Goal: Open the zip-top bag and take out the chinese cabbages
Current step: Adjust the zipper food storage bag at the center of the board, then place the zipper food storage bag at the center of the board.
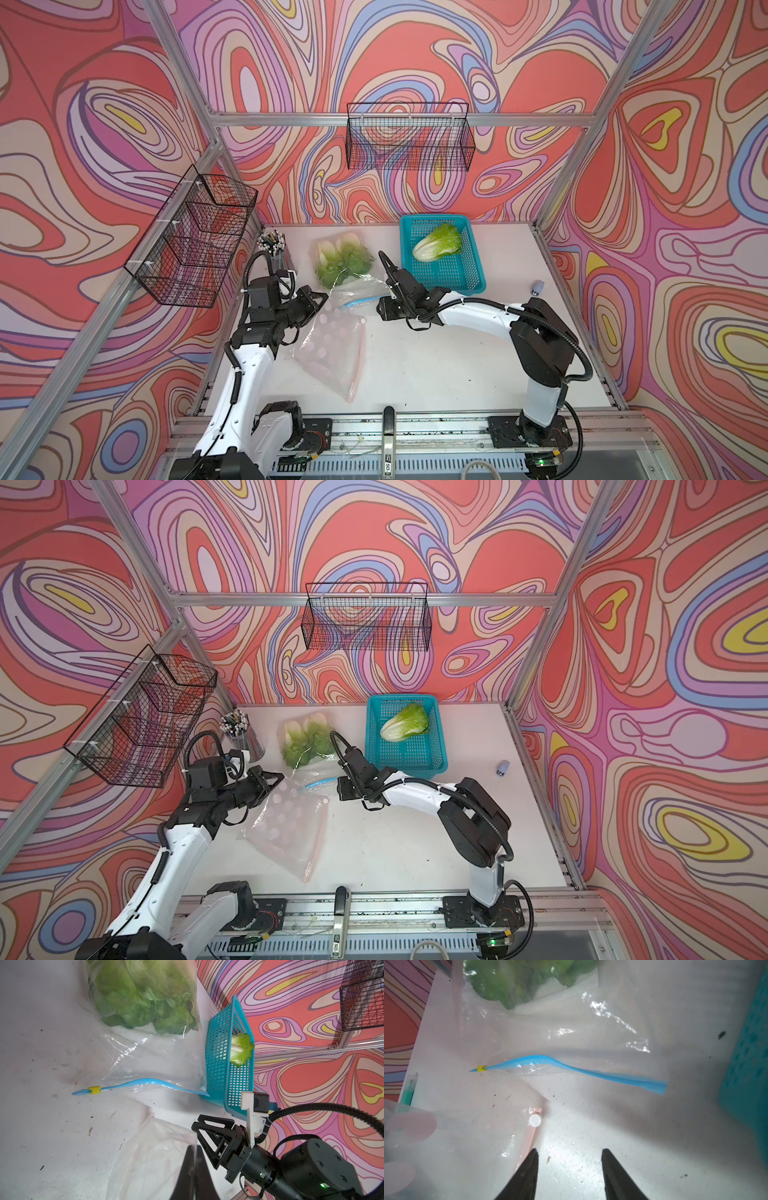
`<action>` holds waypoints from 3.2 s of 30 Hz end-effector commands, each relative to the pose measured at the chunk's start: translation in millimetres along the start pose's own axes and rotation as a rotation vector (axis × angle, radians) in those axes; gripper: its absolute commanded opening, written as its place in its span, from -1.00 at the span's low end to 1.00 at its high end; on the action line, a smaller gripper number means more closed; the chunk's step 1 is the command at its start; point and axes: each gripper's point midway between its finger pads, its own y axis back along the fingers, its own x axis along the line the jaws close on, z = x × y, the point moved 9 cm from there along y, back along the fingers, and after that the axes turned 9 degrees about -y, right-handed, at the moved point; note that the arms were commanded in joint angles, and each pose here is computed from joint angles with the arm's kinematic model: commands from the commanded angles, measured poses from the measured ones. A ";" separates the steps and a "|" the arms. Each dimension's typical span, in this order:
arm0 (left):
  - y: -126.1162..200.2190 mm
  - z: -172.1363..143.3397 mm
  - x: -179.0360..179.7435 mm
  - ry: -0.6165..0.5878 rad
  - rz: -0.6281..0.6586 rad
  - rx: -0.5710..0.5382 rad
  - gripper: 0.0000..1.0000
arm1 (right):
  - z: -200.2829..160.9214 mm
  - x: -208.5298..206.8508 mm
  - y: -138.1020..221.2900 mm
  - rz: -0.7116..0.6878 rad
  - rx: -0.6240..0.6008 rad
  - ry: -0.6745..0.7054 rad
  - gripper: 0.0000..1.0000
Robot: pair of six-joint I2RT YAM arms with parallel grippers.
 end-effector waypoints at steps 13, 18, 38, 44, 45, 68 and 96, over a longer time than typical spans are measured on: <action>4.6 -0.3 5.3 -0.021 0.044 -0.017 -1.00 | 15.0 -17.3 -22.8 0.159 -0.129 -0.348 0.57; 3.2 -3.2 7.7 -0.008 0.032 -0.018 -1.00 | 21.4 -17.3 -29.0 0.195 -0.150 -0.382 0.55; 2.0 -8.2 11.7 0.012 0.003 -0.029 -1.00 | 39.0 -19.9 -71.9 0.285 -0.154 -0.498 -0.28; 2.4 -8.7 12.3 0.014 0.003 -0.031 -1.00 | 42.1 -17.9 -61.0 0.293 -0.179 -0.499 -1.00; 1.9 -8.9 13.1 0.017 0.003 -0.030 -1.00 | 42.3 -17.6 -58.5 0.296 -0.182 -0.499 -1.00; -10.3 -15.2 29.5 0.044 0.018 -0.022 -1.00 | 117.3 66.6 34.1 0.497 -0.400 -0.248 -1.00; -62.2 29.6 60.2 0.124 0.141 -0.091 0.41 | 172.8 75.5 73.4 0.575 -0.496 -0.139 -1.00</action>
